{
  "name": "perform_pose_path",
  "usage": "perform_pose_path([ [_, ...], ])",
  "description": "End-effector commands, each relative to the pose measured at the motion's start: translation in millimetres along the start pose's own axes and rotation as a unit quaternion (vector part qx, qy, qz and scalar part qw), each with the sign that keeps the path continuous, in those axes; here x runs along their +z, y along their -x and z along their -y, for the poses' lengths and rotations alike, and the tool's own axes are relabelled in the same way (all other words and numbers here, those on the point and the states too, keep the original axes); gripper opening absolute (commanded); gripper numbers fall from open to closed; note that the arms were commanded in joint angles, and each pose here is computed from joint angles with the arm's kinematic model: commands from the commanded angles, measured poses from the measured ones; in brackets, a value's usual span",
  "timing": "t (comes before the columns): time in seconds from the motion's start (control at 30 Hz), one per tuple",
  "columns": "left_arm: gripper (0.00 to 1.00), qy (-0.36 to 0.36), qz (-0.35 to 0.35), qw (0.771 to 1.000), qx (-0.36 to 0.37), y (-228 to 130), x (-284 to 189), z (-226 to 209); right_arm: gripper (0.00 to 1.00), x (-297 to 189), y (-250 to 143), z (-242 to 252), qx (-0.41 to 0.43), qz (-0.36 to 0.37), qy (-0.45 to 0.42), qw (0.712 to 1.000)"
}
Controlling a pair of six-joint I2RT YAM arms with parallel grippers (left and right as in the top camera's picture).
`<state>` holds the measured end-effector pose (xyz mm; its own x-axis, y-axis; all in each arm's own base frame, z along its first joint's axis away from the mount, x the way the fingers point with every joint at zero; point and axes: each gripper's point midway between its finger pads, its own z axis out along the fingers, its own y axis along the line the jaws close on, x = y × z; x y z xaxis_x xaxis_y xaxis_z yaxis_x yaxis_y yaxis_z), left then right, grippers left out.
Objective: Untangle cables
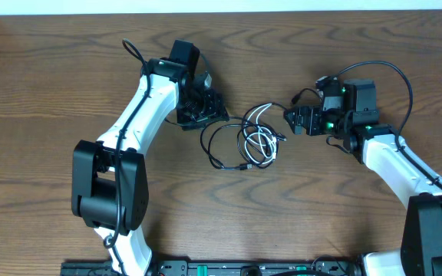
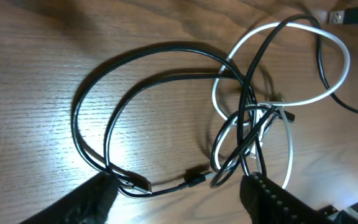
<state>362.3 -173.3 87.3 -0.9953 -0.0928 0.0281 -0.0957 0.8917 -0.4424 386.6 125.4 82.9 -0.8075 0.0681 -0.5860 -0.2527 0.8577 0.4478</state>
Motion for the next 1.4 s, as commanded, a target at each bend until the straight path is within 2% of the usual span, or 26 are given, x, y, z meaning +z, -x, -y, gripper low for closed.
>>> perform_pose_path([
  [0.0, 0.71, 0.018, -0.008, 1.000, 0.010, -4, 7, -9, 0.99, 0, 7, -21, -0.019, 0.010, 0.057, 0.998],
  [0.1, 0.73, 0.015, -0.006, 0.999, 0.033, -3, 7, -8, 0.99, -8, 30, -38, -0.039, 0.039, 0.097, 0.994],
  [0.27, 0.74, 0.003, -0.003, 0.998, 0.055, -1, 7, -4, 0.99, -20, 65, -45, -0.057, 0.076, 0.083, 0.992],
  [0.33, 0.74, 0.002, 0.008, 0.998, 0.060, 4, 7, -2, 0.99, -18, 68, -32, -0.043, 0.081, 0.041, 0.995],
  [0.43, 0.74, 0.001, 0.032, 0.997, 0.070, 16, 7, 0, 0.99, -18, 54, 18, 0.024, 0.065, -0.103, 0.992],
  [0.5, 0.74, -0.003, 0.041, 0.997, 0.072, 20, 6, 2, 0.99, -22, 47, 38, 0.029, 0.058, -0.164, 0.984],
  [0.57, 0.74, -0.003, 0.042, 0.996, 0.073, 21, 6, 2, 0.99, -22, 48, 33, 0.013, 0.055, -0.152, 0.987],
  [0.67, 0.74, -0.002, 0.042, 0.996, 0.073, 21, 7, 2, 0.99, -26, 58, 4, 0.008, 0.041, -0.090, 0.995],
  [0.83, 0.74, 0.000, 0.049, 0.996, 0.076, 24, 8, 1, 0.99, -39, 69, -24, 0.026, 0.009, -0.075, 0.997],
  [1.13, 0.74, -0.001, 0.052, 0.996, 0.079, 21, 24, -8, 0.99, -28, 6, -77, 0.004, -0.109, -0.033, 0.993],
  [1.17, 0.74, -0.001, 0.050, 0.996, 0.078, 20, 24, -9, 0.94, -26, 1, -83, 0.001, -0.116, -0.024, 0.993],
  [1.2, 0.73, -0.004, 0.048, 0.996, 0.078, 19, 25, -8, 0.84, -25, -3, -87, -0.001, -0.121, -0.018, 0.992],
  [1.23, 0.70, -0.011, 0.046, 0.996, 0.079, 18, 25, -5, 0.63, -24, -6, -90, -0.004, -0.125, -0.017, 0.992],
  [1.27, 0.69, -0.022, 0.043, 0.996, 0.080, 17, 25, -1, 0.49, -22, -11, -92, -0.005, -0.130, -0.016, 0.991],
  [1.37, 0.60, -0.053, 0.031, 0.995, 0.082, 12, 25, 9, 0.21, -14, -24, -97, 0.010, -0.145, -0.015, 0.989],
])
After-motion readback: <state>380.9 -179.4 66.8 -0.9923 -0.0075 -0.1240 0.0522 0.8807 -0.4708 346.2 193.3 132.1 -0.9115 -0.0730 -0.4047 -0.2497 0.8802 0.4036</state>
